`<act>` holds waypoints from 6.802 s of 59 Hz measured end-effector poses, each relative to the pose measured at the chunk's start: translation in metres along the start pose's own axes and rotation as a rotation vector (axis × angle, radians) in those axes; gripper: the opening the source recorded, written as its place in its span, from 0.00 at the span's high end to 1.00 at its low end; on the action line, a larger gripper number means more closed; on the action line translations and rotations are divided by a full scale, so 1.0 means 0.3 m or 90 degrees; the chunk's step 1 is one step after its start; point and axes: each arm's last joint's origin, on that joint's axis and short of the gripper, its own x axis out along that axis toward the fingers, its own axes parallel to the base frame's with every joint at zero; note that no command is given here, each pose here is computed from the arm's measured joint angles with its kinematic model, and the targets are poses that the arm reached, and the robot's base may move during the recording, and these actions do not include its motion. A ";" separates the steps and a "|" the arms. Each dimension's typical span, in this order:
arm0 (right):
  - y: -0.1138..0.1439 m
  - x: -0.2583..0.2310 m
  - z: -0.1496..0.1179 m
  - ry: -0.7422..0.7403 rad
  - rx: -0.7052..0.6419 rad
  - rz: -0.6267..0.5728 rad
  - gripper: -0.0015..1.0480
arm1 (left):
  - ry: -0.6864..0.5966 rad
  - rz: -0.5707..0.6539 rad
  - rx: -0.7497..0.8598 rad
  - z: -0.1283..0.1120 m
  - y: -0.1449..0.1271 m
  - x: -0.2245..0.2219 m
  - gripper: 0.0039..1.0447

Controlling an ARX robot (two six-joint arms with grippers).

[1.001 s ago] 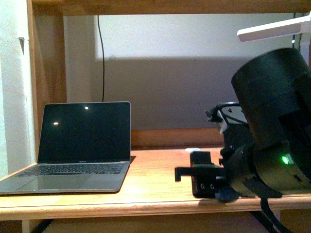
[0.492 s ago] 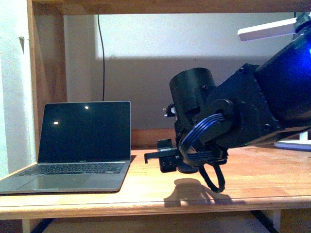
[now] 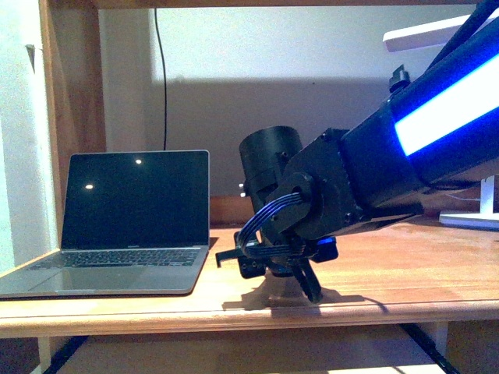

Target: Place mouse

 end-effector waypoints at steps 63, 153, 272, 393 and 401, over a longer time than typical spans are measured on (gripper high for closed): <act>-0.498 -0.373 -0.180 -0.144 0.125 0.341 0.07 | 0.000 0.000 0.000 0.000 0.000 0.000 0.07; -0.300 -0.595 -0.728 -0.012 0.002 0.533 0.07 | 0.000 0.000 0.000 0.000 0.000 0.000 0.07; -0.145 -0.186 -0.391 -0.079 0.082 0.299 0.07 | 0.000 0.000 0.000 0.000 0.000 0.000 0.07; -0.742 -0.999 -0.802 -0.232 0.143 -0.080 0.97 | 0.000 0.000 0.000 0.000 0.000 0.000 0.07; -0.741 -0.999 -0.803 -0.231 0.143 -0.080 0.97 | 0.000 0.000 0.000 0.000 0.000 0.000 0.07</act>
